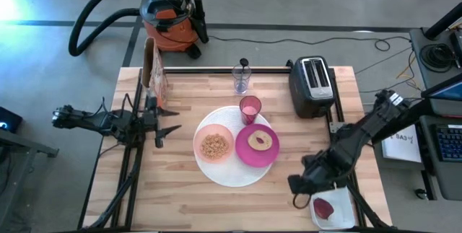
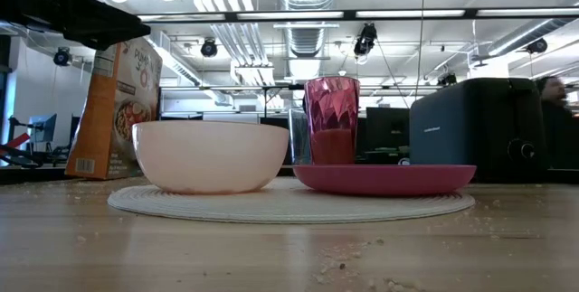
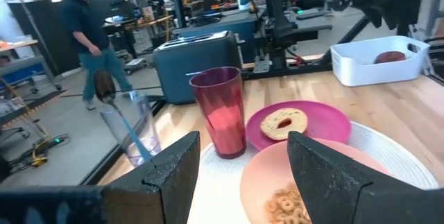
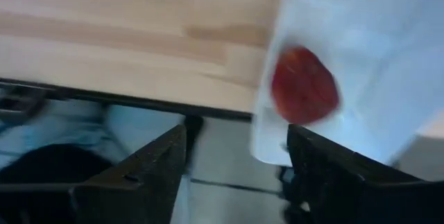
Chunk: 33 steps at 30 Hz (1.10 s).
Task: Arrange a breakfast setting
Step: Put the red apple on the white table mat at the top right of the orange bowl
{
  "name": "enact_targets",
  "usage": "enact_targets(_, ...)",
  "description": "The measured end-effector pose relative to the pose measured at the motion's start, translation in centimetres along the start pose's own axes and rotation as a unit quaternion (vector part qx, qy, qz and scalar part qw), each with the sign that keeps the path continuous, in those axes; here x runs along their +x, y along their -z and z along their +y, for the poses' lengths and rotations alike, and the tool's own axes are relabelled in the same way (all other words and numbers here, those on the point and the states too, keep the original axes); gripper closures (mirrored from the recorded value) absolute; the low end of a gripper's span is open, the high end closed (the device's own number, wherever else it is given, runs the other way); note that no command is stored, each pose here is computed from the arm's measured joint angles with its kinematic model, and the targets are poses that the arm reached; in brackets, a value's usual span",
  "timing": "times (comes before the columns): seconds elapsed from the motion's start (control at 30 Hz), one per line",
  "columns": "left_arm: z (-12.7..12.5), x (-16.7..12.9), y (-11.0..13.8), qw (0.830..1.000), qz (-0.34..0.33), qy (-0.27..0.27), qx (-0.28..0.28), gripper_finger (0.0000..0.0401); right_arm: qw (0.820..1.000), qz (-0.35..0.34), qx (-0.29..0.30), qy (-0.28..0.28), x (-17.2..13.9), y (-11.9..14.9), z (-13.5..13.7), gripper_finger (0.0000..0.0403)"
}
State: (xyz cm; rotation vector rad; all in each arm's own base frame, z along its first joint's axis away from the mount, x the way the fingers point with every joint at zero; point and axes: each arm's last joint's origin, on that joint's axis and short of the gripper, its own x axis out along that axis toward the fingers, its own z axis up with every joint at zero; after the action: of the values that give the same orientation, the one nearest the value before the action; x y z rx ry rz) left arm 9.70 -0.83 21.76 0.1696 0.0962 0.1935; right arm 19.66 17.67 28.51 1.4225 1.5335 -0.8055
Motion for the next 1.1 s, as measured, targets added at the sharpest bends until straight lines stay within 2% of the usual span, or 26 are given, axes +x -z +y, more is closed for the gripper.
enact_targets(0.17,-0.1,0.0,0.0,1.0,-0.001,0.011,0.0,0.02,0.994,0.051,-0.008,0.093,2.9,1.0,0.0,0.013)
enact_targets(0.37,-0.2,0.0,0.0,1.0,-0.001,0.023,-0.001,0.02,0.969,0.135,-0.153,0.136,6.8,1.8,1.3,0.0103)
enact_targets(0.53,-0.3,0.2,0.1,0.999,0.003,0.038,-0.003,0.02,0.959,0.135,-0.201,0.146,8.7,1.5,1.9,0.0094)
enact_targets(0.77,-0.5,0.5,0.0,0.998,0.003,0.054,-0.026,0.02,0.944,0.132,-0.249,0.171,9.4,1.6,1.2,0.0086)
enact_targets(0.97,-0.7,0.8,-0.3,0.997,-0.009,0.068,-0.031,0.02,0.946,0.087,-0.246,0.191,9.6,1.0,0.2,0.008)
enact_targets(1.1,-0.9,1.0,-0.3,0.996,-0.006,0.079,-0.03,0.02,0.946,0.08,-0.242,0.202,10.3,0.5,-0.4,0.008)
